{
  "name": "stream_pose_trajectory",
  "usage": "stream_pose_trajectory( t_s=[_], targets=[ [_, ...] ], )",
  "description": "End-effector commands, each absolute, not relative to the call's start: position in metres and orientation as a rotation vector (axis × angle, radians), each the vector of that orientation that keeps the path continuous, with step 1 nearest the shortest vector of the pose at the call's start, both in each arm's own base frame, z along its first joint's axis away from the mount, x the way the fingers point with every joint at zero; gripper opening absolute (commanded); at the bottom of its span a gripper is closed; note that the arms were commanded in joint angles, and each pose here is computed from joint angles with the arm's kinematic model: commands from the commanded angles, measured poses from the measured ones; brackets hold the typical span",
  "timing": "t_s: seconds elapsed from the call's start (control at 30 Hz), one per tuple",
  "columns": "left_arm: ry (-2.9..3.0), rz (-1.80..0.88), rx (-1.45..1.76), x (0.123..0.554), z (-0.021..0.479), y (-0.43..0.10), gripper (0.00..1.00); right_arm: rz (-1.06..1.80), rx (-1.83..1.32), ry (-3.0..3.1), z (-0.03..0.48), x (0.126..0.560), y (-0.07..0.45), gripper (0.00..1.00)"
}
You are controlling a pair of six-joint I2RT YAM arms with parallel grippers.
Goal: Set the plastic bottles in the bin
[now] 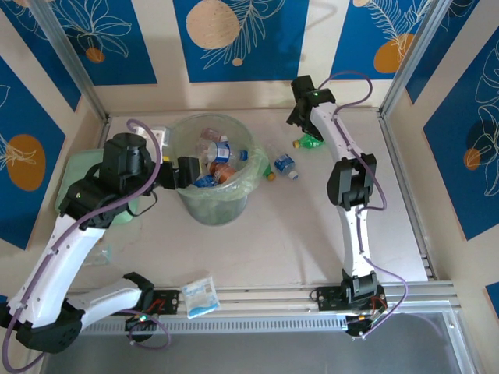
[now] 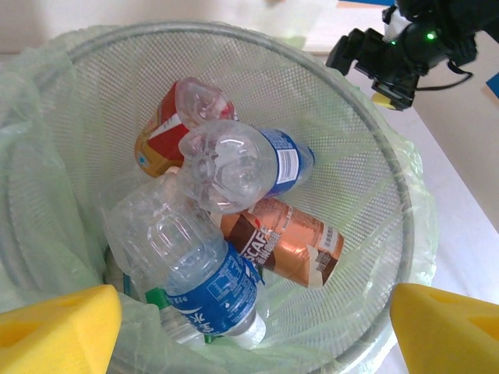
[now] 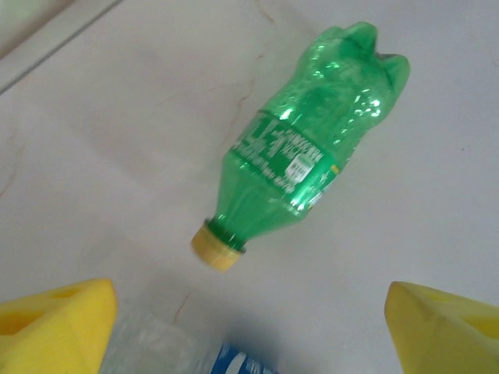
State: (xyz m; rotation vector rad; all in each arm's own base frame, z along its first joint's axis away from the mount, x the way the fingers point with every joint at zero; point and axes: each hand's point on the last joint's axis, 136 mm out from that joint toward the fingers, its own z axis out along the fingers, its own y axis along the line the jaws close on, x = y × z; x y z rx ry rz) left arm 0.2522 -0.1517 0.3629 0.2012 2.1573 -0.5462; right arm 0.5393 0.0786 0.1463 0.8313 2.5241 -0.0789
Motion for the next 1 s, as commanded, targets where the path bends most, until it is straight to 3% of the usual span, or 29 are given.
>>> stream_pose_trajectory(
  t_s=[0.0,0.7,0.97],
  targets=[
    [2.117,-0.58,0.256,0.251,0.371,-0.158,0.89,-0.155,1.024,2.515,0.139,0.529,0.049,0.91],
    [2.134,-0.543,0.268,0.25,0.365,-0.153,0.89,-0.027,1.039,2.58,0.051,0.571,0.046,0.9],
    [2.156,-0.537,0.256,0.249,0.359,-0.152,0.89,-0.062,1.02,2.616,0.028,0.571,0.029,0.81]
  ],
)
